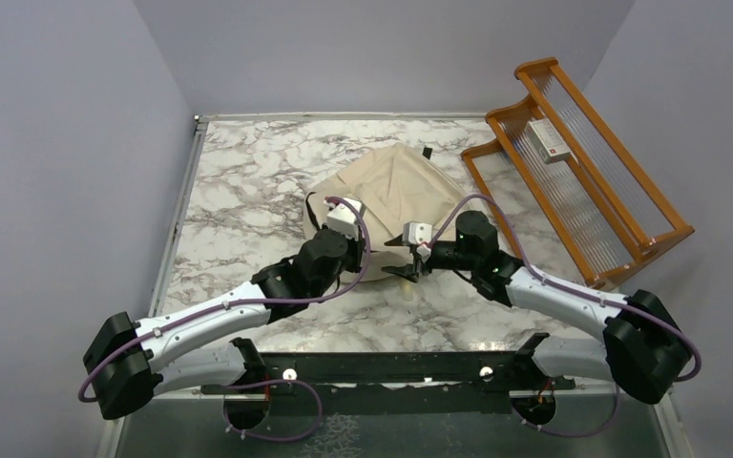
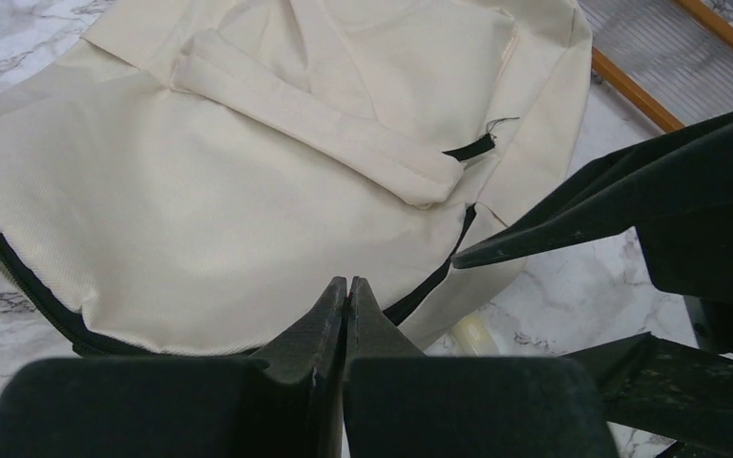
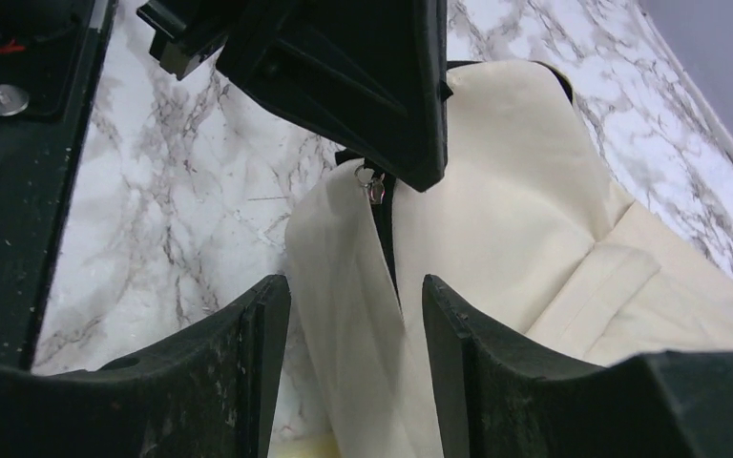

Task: Pack the student bag
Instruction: Zip the student bag at the center of the board.

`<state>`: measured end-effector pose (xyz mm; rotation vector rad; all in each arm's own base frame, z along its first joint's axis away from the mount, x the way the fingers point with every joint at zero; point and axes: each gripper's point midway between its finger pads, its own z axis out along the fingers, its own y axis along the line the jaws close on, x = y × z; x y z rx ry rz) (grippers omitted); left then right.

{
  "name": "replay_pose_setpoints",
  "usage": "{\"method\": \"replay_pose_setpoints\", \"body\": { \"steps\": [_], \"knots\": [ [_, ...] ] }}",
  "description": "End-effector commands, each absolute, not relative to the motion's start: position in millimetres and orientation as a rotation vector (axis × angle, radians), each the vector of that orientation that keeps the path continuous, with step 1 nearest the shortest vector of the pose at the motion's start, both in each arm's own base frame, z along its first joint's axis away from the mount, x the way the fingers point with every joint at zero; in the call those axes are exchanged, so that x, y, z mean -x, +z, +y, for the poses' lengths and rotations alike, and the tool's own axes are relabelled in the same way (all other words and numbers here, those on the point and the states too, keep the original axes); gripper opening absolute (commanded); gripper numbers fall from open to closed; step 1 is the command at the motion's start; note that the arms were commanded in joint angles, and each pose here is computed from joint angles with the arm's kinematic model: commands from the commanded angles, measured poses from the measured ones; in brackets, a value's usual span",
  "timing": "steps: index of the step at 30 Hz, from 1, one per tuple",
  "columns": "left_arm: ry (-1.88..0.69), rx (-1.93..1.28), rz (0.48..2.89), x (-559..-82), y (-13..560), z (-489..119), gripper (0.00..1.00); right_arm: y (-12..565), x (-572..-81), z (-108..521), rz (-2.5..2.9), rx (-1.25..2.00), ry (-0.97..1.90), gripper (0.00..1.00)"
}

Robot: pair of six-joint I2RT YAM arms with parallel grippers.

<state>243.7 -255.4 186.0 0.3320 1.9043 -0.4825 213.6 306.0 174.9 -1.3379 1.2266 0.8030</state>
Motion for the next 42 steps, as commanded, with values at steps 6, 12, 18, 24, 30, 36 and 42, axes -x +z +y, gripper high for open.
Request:
{"method": "replay_pose_setpoints", "body": {
  "steps": [6, 12, 18, 24, 30, 36, 42],
  "knots": [
    [-0.58, -0.34, 1.843, -243, 216, -268, 0.0, 171, -231, 337, 1.06, 1.476, 0.691, 0.52],
    [-0.576, -0.387, 1.79, -253, 249, -282, 0.0, 167, -237, 340, 1.095, 1.456, 0.694, 0.33],
    [-0.541, -0.355, 1.82, -275, 244, -273, 0.0, 177, -239, 335, 1.129, 1.397, 0.684, 0.07],
    [-0.51, -0.282, 1.867, -284, 221, -241, 0.0, 178, -231, 327, 1.179, 1.354, 0.714, 0.01],
    [-0.405, -0.194, 1.906, -298, 206, -196, 0.0, 175, -221, 320, 1.202, 1.359, 0.734, 0.01],
    [-0.329, -0.126, 1.899, -312, 210, -165, 0.0, 173, -216, 313, 1.231, 1.378, 0.729, 0.01],
    [-0.257, -0.079, 1.912, -328, 205, -143, 0.0, 173, -209, 305, 1.251, 1.422, 0.713, 0.01]
  ]
}}
